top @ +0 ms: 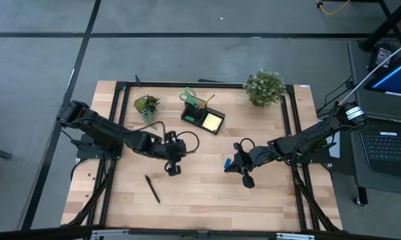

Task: Pick and place office supplies into organizer
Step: Put the pencil into the desk organizer

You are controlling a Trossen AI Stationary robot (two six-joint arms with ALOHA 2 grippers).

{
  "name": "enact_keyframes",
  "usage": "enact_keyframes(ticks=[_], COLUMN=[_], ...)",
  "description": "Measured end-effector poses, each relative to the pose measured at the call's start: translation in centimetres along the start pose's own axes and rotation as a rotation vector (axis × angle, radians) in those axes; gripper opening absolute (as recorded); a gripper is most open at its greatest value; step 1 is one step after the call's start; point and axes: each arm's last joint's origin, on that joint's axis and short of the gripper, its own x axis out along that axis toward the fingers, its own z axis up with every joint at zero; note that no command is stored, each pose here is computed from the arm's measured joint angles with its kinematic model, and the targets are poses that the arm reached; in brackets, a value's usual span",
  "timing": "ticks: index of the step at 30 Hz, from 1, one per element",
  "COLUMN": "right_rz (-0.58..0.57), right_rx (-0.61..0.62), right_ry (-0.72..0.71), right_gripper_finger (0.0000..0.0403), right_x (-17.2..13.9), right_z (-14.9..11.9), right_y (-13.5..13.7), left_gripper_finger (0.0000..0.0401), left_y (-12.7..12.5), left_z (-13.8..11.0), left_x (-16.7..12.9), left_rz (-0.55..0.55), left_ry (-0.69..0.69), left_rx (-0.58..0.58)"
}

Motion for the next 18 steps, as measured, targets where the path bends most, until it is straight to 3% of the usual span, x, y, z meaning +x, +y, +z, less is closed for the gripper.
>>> enact_keyframes(ticks=[12, 18], right_rz=[0.002, 0.003], right_rx=[-0.005, -0.005], right_ry=[-0.007, -0.015], right_gripper_finger=[0.0007, 0.0007], right_x=[0.0, 0.0], right_z=[0.1, 0.1], right_y=[0.0, 0.0], left_gripper_finger=[0.0028, 0.0028], left_y=[2.5, 4.6], left_z=[4.6, 6.4], left_x=[-6.8, -7.7], left_rz=[0.057, 0.016], left_ry=[-0.482, -0.622], left_rx=[0.178, 0.252])
